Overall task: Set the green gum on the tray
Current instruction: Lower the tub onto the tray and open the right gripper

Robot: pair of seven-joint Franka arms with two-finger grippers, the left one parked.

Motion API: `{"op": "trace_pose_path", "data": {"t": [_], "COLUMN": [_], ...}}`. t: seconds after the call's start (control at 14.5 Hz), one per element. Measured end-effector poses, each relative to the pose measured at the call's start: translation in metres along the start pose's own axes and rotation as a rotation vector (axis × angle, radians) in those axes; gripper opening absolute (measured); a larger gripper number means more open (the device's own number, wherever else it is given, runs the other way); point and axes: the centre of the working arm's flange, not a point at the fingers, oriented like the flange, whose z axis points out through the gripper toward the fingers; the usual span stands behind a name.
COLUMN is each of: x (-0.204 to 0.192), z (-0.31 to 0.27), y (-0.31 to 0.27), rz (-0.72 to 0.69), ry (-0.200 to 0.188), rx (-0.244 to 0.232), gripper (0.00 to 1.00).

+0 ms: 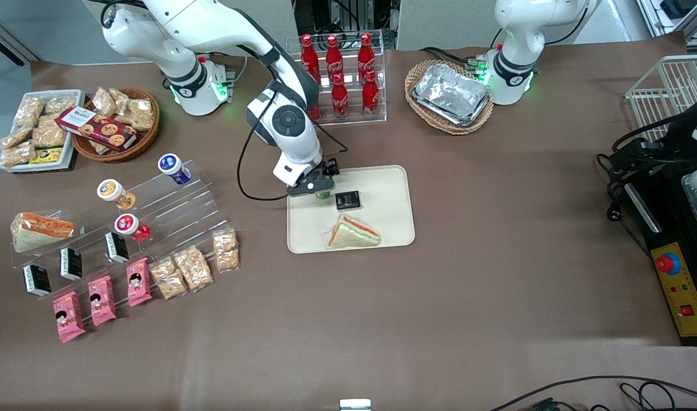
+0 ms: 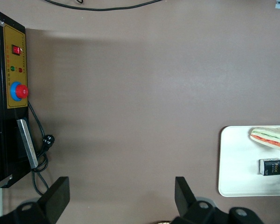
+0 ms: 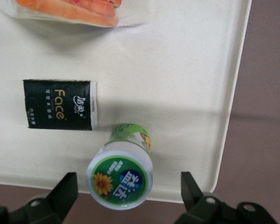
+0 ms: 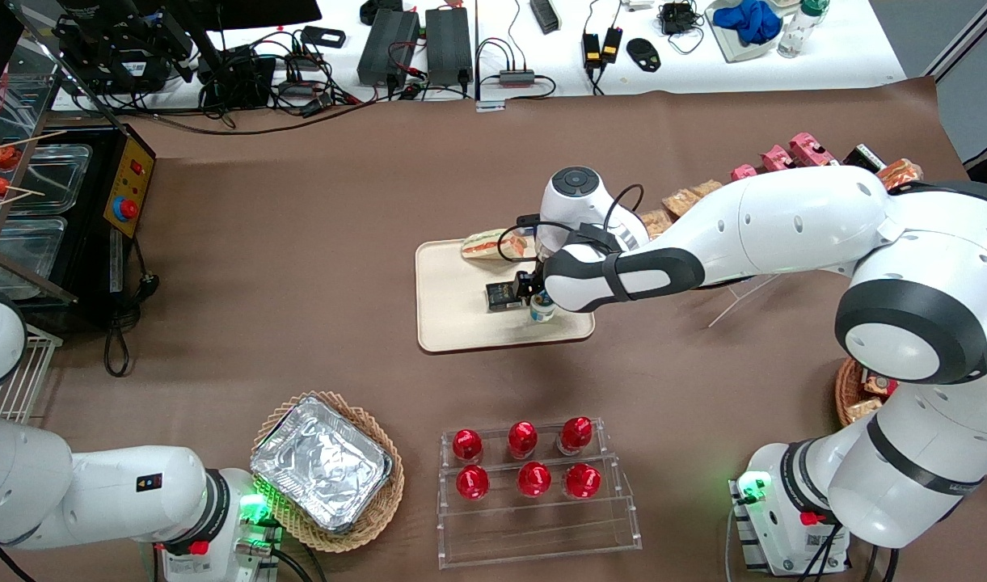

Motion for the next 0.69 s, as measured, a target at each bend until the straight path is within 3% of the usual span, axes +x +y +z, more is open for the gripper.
{"op": "trace_pose_path", "data": {"t": [0.28,0.41,0.55,0.69], "x": [0.001,0.005,0.019,0.039], "z": [-0.001,-0.015,-0.071,-0.154], "y": [0.001,0.007,0.012,0.021], "rz": [0.002,0.015,0.038,0.07], "ry": [0.0,-0.036,-0.093,-0.109], "rx": [-0.001,-0.032,-0.075,-0.084], "gripper": [1.0,1.0,1.0,1.0]}}
